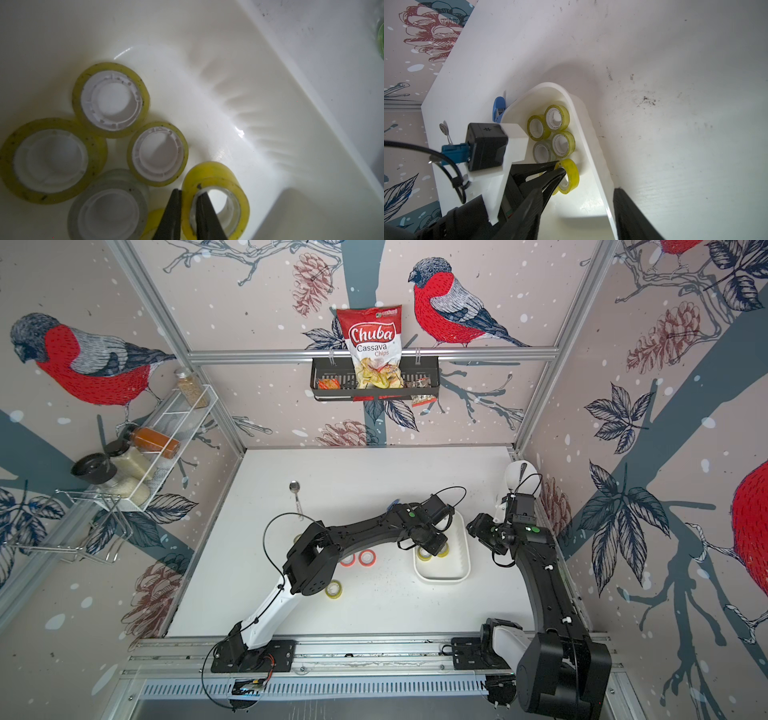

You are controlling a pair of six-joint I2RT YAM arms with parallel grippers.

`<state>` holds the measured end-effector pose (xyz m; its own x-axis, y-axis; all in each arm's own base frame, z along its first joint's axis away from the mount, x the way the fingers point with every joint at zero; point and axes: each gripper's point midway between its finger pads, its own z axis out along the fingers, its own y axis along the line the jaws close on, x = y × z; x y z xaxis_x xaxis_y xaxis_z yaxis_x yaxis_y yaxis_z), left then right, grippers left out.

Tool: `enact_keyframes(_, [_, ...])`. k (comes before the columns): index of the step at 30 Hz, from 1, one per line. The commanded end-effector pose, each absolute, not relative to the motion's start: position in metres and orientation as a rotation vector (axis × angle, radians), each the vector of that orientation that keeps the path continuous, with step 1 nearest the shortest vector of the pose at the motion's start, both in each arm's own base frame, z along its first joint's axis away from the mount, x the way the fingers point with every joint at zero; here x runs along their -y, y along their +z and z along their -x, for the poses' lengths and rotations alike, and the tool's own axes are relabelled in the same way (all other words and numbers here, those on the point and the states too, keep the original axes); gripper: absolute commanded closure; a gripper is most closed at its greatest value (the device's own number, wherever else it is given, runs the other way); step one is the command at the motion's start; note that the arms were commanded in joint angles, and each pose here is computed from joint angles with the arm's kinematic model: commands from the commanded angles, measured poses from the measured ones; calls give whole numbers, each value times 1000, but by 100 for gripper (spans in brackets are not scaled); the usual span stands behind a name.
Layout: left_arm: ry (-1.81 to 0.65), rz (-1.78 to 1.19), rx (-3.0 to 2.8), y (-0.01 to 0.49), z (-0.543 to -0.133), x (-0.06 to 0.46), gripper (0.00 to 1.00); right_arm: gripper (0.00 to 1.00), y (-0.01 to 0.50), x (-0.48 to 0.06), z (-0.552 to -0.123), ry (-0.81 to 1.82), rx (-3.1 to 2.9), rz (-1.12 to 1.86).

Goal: Put the transparent tape into the storage box
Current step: Place the tape in the storage box.

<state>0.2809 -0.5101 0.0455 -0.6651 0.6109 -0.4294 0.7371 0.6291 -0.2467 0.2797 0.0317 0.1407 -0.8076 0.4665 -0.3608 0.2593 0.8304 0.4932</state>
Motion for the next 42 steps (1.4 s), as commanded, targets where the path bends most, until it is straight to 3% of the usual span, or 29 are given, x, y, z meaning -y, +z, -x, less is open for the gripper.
enact_keyframes(1, [-554,-1073,-2557,46,-284,508,81,40,144,-33,-280,594,-2529,-502])
enact_keyframes(31, [-548,-1009,-2553,74,-285,494,71,38,159,-39,-278,575,-2509,-420])
enact_keyframes(42, [-744,-950,-2516,105,-284,468,70,40,147,-79,-265,476,-2637,-181])
